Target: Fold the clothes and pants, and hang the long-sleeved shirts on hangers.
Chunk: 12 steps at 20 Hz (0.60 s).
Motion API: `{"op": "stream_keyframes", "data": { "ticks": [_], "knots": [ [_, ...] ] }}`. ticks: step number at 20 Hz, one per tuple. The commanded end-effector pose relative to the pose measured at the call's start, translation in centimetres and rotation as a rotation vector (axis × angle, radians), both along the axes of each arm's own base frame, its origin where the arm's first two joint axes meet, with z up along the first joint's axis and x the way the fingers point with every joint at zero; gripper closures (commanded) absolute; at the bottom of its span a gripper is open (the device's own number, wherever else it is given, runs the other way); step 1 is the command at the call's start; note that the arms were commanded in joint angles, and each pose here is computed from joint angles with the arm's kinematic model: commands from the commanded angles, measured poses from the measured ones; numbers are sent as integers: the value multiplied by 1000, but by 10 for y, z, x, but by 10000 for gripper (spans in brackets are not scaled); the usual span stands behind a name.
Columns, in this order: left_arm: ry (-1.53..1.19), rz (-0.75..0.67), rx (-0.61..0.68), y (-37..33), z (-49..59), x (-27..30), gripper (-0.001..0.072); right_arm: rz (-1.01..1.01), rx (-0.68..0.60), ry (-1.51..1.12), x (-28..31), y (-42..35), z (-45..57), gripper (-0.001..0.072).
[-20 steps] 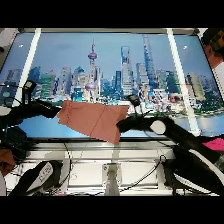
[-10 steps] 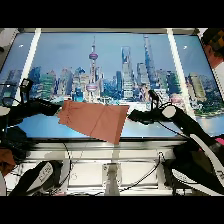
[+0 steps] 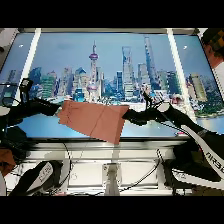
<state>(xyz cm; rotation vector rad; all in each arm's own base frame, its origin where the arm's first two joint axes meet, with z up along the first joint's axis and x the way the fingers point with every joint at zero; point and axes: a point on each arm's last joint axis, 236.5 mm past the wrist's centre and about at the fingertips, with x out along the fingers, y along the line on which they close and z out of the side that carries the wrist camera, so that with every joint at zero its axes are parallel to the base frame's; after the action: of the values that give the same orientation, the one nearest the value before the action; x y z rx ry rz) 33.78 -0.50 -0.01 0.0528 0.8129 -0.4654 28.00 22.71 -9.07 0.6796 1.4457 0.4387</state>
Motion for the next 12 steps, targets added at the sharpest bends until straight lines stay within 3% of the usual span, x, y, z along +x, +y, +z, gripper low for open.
{"op": "stream_keyframes", "data": {
  "ticks": [1,12],
  "knots": [
    [-3,3,2,1,1,1,6,31,7,20,3,6,-4,24],
    [-3,3,2,1,1,1,6,175,-63,73,-2,53,-26,49]
  ]
}}
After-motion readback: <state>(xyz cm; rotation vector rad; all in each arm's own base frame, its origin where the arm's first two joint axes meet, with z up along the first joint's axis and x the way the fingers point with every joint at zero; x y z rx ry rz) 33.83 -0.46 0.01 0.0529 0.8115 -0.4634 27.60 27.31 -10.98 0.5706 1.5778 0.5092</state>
